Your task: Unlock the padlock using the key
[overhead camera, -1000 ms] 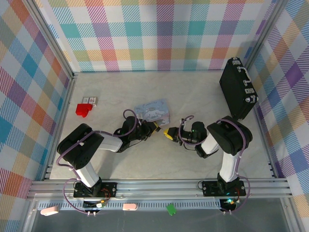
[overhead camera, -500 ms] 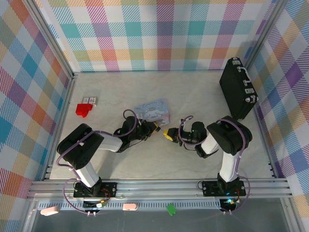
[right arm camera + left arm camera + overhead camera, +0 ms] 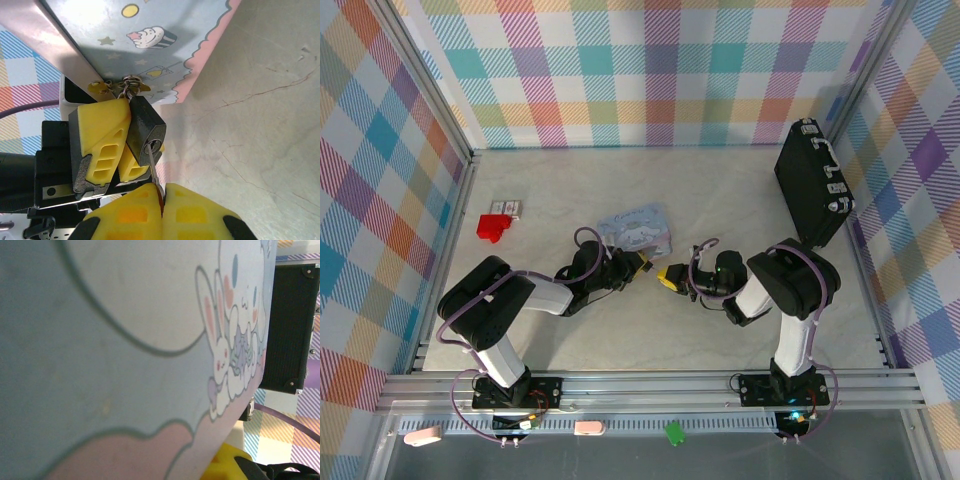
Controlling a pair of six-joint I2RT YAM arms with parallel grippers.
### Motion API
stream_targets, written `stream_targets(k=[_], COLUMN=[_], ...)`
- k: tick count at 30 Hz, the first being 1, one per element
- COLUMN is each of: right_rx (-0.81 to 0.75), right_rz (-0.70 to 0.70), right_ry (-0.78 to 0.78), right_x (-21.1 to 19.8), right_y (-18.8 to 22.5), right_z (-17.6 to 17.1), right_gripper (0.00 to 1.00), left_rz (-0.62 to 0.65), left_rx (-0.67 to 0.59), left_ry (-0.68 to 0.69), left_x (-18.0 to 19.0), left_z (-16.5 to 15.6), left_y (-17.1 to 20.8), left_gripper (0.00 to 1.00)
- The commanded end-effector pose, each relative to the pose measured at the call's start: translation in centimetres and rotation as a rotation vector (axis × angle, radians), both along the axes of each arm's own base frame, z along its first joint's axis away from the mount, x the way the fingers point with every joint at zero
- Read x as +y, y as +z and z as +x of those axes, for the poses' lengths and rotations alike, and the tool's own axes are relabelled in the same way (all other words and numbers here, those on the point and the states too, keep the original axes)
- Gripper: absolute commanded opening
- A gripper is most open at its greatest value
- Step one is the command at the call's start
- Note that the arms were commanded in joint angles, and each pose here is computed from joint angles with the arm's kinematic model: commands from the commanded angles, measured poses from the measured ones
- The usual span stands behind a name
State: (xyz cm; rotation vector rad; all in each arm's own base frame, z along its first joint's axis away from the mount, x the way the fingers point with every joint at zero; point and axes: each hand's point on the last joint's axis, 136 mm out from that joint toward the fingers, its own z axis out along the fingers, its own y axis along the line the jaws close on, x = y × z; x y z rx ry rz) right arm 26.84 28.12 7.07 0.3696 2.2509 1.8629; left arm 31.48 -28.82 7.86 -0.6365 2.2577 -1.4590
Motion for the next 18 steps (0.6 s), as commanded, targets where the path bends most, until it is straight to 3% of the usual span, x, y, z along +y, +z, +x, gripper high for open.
stream_targets(k=[1, 18], right_rx=[-0.049, -0.061], right_rz=[0.022, 0.037], right_ry=[0.021, 0.038], right_x=[0.50, 1.25], right_y=[0.65, 1.24], right_z=[0.30, 0.51], right_gripper=[0.00, 0.00], left_rz=[-0.072, -0.086], left_rx=[-0.005, -0.013], left_ry=[-0.004, -0.013], left_x=[-0.17, -0.40], left_z=[-0.09, -0.07], left_y=[1.76, 2.35], left_gripper=[0.00, 0.00])
